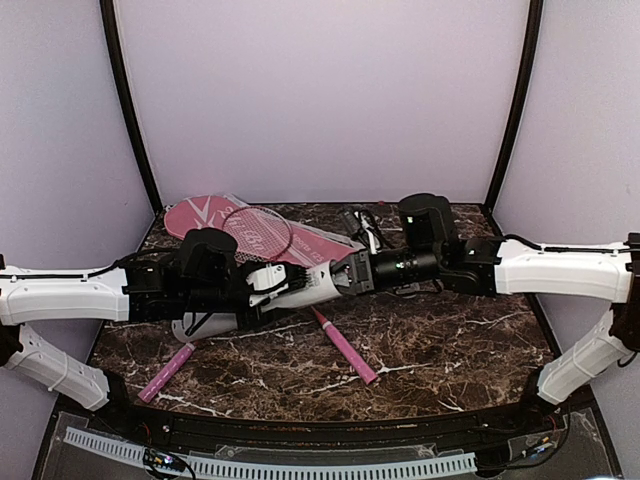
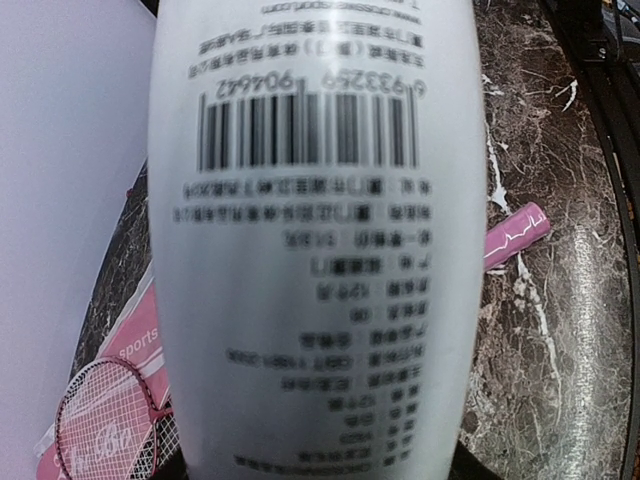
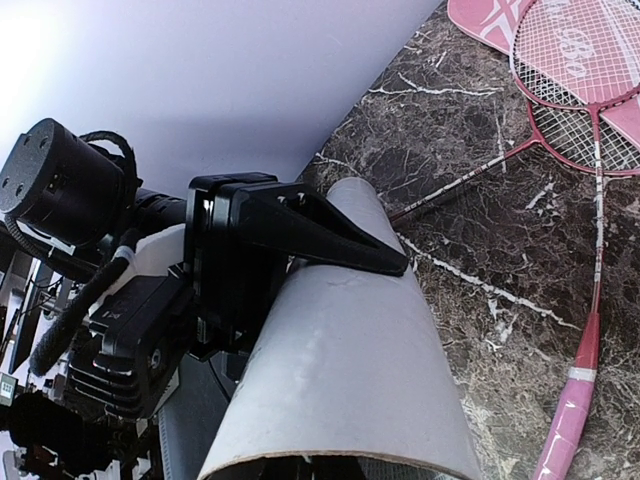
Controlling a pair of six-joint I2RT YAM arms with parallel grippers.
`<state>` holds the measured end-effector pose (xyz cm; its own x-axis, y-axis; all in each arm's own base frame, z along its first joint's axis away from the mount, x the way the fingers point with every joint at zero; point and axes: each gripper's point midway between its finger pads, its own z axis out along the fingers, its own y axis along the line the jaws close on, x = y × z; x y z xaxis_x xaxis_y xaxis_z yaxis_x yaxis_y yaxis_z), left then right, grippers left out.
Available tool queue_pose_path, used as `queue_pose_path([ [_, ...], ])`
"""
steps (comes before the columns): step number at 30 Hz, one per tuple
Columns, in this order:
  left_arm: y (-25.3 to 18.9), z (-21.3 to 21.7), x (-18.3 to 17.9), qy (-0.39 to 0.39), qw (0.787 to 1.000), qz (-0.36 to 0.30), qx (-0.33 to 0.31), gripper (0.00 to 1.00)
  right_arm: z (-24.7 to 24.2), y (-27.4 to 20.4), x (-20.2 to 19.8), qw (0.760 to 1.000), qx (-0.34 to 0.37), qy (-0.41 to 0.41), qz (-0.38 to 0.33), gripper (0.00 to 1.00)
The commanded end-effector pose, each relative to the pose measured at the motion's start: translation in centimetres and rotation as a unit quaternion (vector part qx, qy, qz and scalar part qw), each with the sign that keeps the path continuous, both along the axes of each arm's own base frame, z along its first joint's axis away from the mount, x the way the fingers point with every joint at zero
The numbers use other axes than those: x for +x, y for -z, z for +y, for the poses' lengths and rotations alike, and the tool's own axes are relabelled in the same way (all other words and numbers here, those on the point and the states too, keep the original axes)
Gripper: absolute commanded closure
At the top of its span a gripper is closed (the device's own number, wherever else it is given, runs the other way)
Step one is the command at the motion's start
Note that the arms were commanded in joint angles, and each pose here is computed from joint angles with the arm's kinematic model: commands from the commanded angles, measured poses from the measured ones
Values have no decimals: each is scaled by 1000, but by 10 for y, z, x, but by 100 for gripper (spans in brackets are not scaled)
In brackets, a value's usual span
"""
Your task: Pack up the badminton gear
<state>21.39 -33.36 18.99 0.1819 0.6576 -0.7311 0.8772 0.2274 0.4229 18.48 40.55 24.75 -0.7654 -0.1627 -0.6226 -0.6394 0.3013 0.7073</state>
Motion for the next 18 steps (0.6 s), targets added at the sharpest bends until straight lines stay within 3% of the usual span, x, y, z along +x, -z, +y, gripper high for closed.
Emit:
queue_pose_path([
  [1, -21, -8, 0, 6, 999, -13, -38, 45, 8, -19, -3, 999, 24, -15, -21, 100],
  [3, -20, -8, 1, 5, 999, -14, -37, 45, 5, -20, -2, 999, 20, -12, -23, 96],
  [12, -22, -3, 11, -26, 999, -29, -36, 45, -47, -37, 11, 996, -18, 47, -67, 52],
  [18, -21, 0, 18, -42, 998, -36, -31, 45, -103, -38, 39, 986, -34, 140, -83, 37],
])
